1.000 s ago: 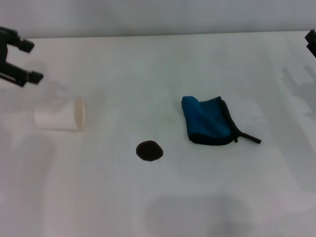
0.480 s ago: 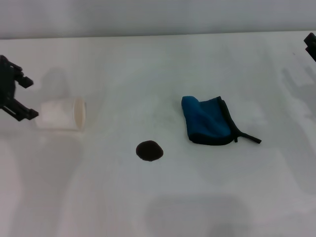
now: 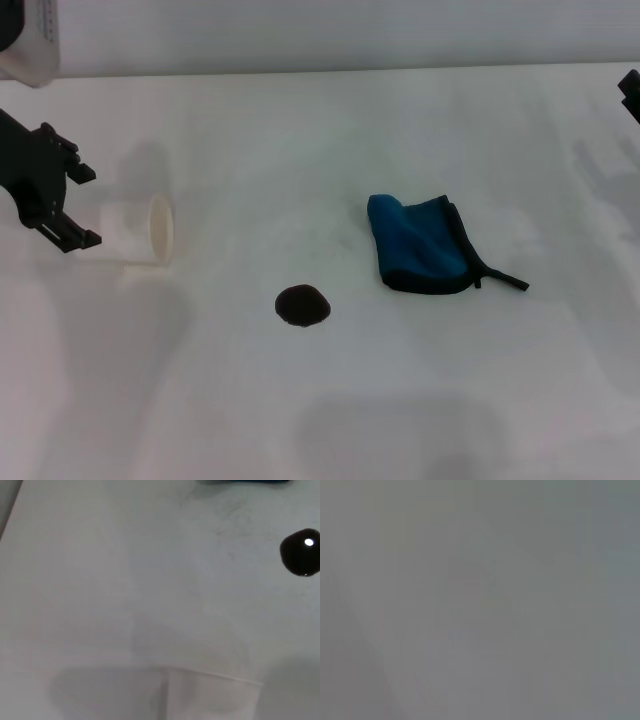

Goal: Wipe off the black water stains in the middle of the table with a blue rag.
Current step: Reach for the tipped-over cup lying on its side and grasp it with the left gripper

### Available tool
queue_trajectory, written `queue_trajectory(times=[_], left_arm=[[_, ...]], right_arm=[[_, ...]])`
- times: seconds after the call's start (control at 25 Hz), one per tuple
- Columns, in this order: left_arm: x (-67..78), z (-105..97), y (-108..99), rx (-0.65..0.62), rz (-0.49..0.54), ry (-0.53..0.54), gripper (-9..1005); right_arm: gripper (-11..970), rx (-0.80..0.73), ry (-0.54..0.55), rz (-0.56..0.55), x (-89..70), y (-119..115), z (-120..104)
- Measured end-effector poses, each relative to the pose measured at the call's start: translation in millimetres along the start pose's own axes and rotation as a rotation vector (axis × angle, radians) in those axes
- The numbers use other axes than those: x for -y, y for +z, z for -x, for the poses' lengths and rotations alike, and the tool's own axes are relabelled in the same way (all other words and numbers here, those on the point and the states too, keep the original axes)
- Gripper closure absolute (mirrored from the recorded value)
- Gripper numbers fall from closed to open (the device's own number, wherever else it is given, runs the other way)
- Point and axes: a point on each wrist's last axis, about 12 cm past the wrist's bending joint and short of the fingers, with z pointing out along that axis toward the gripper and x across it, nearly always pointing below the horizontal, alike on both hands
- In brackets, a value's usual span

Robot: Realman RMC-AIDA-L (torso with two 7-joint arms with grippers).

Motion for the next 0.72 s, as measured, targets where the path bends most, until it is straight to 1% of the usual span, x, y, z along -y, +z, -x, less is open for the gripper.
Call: queue_trajectory(times=[0.16,0.44,0.72], left_arm=[[-0.1,2,5,-0.005,0.001,0.014,136],[0.7,7,29,-0.009,0.019,0.053,137],[0.4,9,39,-0.013,0.036,0.073,138]], right_arm=[[159,-0.006,0.001,-0.01,1.4,0,-1],[160,-0.01,-0.001,-0.017,2.6,0,-1],[160,-0.011,-0.002,-0.021,3.5,0,0]])
